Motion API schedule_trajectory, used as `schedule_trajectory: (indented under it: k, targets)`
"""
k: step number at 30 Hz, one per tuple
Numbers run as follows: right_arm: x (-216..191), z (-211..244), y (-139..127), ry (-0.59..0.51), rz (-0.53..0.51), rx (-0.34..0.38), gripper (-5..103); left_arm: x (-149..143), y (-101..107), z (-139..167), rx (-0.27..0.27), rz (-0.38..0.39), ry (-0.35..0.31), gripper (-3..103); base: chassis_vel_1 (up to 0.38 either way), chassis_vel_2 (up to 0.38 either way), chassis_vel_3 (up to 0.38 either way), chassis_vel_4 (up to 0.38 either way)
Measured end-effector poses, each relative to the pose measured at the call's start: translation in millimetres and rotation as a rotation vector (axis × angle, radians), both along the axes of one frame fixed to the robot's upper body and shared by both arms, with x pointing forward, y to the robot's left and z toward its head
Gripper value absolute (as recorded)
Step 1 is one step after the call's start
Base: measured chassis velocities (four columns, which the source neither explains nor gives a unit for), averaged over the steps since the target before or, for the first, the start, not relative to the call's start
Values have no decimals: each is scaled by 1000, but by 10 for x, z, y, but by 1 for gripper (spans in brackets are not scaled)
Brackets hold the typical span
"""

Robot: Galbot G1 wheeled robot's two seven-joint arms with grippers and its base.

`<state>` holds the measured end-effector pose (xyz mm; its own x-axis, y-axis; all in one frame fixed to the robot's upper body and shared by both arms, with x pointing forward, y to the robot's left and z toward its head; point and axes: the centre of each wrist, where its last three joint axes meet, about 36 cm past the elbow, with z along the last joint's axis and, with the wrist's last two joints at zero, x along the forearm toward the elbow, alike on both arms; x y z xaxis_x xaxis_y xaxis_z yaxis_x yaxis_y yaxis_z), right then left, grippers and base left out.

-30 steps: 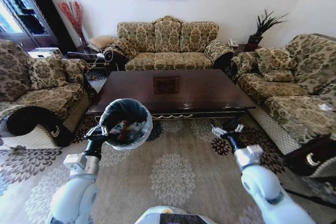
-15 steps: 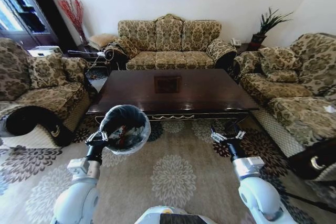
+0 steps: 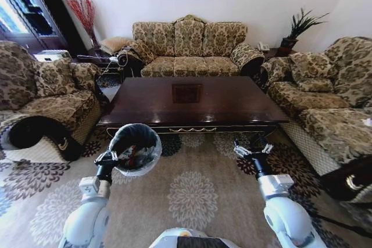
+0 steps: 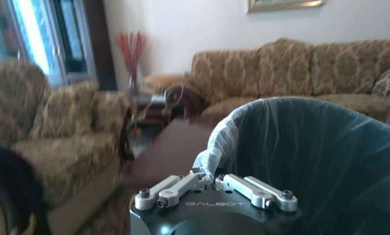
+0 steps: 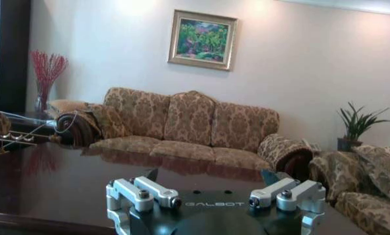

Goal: Move to the front of the table and place the trash on the table into the trash bin.

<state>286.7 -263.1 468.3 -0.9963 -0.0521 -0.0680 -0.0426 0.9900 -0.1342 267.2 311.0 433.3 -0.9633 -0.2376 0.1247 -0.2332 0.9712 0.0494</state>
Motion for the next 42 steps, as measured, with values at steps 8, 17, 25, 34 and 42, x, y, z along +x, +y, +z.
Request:
schedule_trajectory:
  k: [8, 17, 25, 34, 42]
  targets:
    - [-24, 10, -13, -8, -7, 5, 100, 123, 239, -630, -70, 95, 127, 3, 0, 0, 0, 0]
    - [-11, -7, -64, -7, -3, 10, 100, 340, 557, -1319, -177, 235, 242, 3, 0, 0, 0, 0]
    - [-188, 17, -234, -4, -52, 7, 100, 702, 828, -2160, -228, 296, 308, 3, 0, 0, 0, 0]
    - [-335, 12, -461, 0, -108, -16, 100, 1041, 1036, -2932, -274, 338, 300, 3, 0, 0, 0, 0]
    - [-344, -37, -547, -3, -128, -19, 100, 1004, 1068, -3266, -293, 365, 365, 3, 0, 0, 0, 0]
